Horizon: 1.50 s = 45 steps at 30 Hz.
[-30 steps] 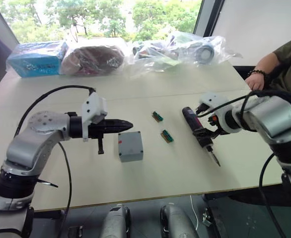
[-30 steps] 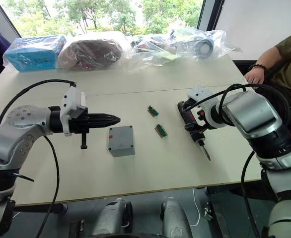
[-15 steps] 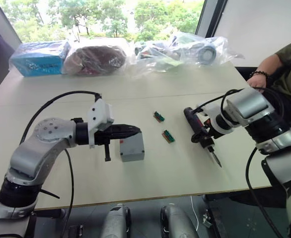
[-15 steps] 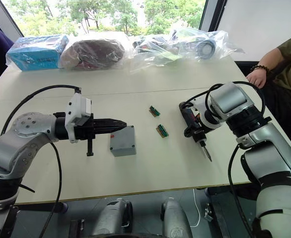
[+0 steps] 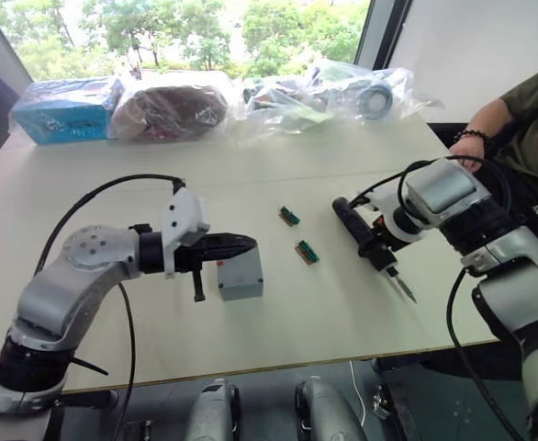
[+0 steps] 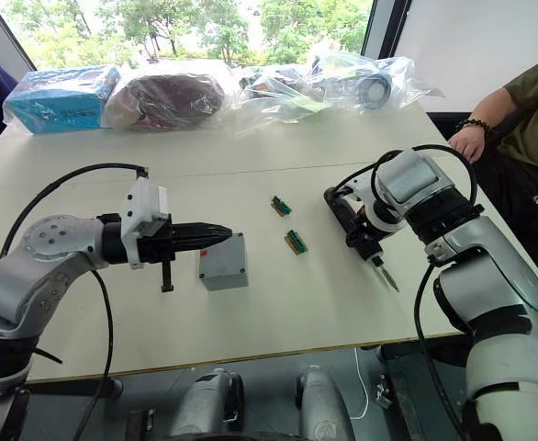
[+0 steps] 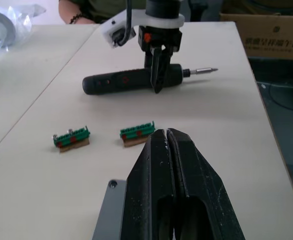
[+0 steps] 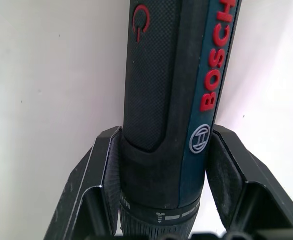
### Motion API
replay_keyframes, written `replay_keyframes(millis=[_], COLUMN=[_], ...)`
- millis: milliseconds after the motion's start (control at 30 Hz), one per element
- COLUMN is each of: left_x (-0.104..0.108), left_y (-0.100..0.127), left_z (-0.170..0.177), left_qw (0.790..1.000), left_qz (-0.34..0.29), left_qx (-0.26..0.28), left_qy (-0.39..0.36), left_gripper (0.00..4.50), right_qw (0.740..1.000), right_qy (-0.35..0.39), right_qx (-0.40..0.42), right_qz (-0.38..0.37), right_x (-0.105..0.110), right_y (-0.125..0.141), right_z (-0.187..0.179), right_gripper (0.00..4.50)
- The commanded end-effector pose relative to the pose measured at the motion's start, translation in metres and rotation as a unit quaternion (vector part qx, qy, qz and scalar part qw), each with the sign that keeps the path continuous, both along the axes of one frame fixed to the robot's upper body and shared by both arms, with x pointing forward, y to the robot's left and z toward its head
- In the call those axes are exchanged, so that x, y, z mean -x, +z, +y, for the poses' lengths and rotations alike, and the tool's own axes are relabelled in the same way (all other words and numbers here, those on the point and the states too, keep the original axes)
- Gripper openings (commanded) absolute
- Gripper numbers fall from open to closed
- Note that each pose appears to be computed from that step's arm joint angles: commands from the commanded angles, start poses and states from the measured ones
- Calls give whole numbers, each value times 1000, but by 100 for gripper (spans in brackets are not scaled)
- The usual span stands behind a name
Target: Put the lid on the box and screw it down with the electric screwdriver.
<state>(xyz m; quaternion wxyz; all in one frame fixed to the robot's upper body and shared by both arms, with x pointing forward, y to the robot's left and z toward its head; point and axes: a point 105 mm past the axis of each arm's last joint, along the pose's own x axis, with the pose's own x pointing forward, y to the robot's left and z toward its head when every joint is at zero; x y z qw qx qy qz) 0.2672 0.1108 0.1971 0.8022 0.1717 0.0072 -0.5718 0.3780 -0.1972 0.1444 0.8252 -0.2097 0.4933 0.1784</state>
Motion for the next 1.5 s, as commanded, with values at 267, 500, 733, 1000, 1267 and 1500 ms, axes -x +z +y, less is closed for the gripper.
replay_keyframes(millis=[267, 500, 733, 1000, 1267, 1500], left_x=[-16, -19, -23, -31, -34, -34], left_y=[-11, -27, -36, -49, -61, -61], left_z=[18, 18, 19, 12, 14, 13], left_qw=[999, 999, 998, 997, 995, 995], left_qz=[26, 44, 65, 76, 87, 87], left_qx=[13, -7, -11, -14, -26, -27], left_qy=[31, 22, 20, 24, 35, 32], left_gripper=[0, 0, 0, 0, 0, 0], right_qw=[846, 719, 684, 697, 700, 689], right_qy=[151, 196, 264, 303, 292, 293], right_qx=[-280, -384, -426, -421, -424, -431], right_qz=[-428, -545, -529, -496, -495, -503], right_x=[-4, 33, 64, 75, 74, 75], right_y=[173, 180, 142, 104, 97, 105], right_z=[96, 127, 162, 177, 180, 185], right_gripper=[185, 185, 185, 185, 185, 185])
